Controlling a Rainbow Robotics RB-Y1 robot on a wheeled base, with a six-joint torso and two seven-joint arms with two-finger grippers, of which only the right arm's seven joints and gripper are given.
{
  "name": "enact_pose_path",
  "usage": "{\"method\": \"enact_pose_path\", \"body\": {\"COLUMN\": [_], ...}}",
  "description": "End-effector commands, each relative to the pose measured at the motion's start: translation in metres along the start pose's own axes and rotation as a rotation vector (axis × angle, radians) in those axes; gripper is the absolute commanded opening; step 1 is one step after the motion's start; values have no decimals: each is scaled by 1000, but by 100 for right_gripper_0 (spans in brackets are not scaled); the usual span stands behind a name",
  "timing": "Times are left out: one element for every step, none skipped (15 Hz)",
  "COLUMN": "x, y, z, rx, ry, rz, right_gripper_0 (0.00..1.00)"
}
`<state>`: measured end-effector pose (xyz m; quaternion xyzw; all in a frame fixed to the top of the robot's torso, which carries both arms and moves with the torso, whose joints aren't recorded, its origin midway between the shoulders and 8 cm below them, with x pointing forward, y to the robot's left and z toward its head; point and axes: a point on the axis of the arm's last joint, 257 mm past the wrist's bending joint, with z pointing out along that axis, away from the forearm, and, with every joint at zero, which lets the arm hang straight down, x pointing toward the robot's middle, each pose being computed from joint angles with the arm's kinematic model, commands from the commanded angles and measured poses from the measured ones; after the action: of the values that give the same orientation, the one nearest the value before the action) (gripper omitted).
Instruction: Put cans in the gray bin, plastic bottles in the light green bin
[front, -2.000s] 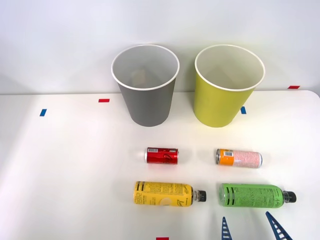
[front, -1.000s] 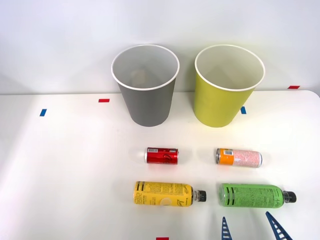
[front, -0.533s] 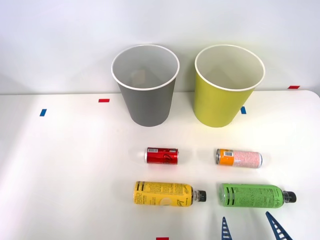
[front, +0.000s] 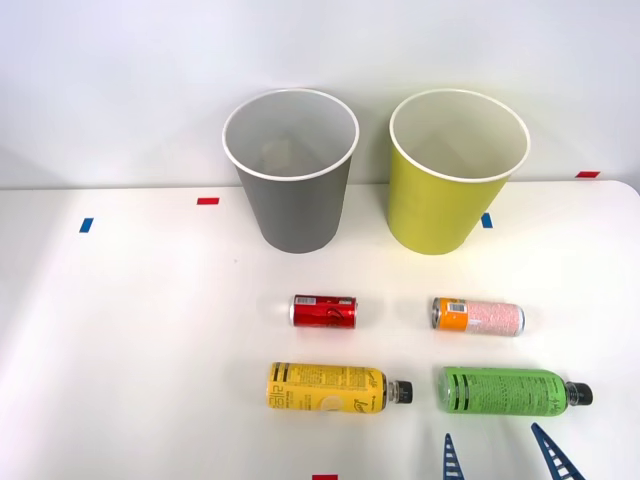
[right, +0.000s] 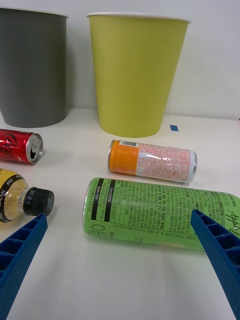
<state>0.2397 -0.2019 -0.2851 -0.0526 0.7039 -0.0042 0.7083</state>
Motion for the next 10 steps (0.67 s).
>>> {"method": "enact_pose_path", "body": {"x": [0, 0, 0, 0, 0, 0, 0, 0, 0, 0], "y": [0, 0, 0, 0, 0, 0, 0, 0, 0, 0], "z": [0, 0, 0, 0, 0, 0, 0, 0, 0, 0], "rx": [0, 0, 0, 0, 0, 0, 0, 0, 0, 0], "ry": [0, 0, 0, 0, 0, 0, 0, 0, 0, 0], "rz": [0, 0, 0, 0, 0, 0, 0, 0, 0, 0], "right_gripper_0": [100, 100, 100, 100, 100, 100, 100, 100, 100, 100]}}
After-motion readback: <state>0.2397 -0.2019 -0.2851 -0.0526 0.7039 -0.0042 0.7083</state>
